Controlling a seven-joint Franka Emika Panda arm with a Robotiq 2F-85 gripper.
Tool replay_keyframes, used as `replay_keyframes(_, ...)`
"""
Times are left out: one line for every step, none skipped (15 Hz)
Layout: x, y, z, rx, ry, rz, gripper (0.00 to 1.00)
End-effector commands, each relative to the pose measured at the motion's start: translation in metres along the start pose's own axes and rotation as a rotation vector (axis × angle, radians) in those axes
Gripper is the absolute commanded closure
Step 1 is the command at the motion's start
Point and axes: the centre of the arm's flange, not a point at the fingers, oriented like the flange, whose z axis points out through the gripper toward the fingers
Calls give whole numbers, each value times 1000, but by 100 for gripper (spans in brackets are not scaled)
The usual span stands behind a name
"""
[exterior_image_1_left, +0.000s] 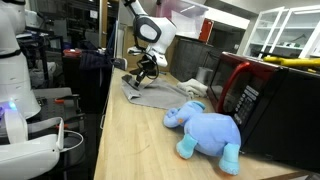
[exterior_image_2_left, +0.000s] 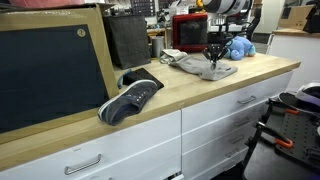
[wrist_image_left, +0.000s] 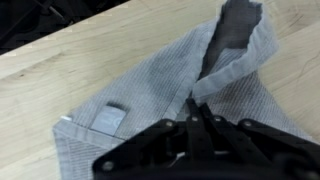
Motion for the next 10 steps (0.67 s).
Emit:
replay_keyframes(-19,-9,-18,34,9,12,99)
replay_keyframes(-24,-16,-25,57,8,-4,99)
replay_keyframes(-29,-23,-31,82,7,-19,99)
replay_keyframes(-35,-30,-36,102,9,-31,99)
replay_keyframes(-41,-40,-40,120,8,-45,99)
replay_keyframes(-48,-49,-43,134,10,-60,99)
replay_keyframes(-55,-58,-47,145,11,-74,99)
replay_keyframes(-64,-67,-49,156,11,-95,99)
replay_keyframes(-72,-75,-50,167,11,-115,99)
replay_keyframes(-83,-83,-50,176,10,-144,99)
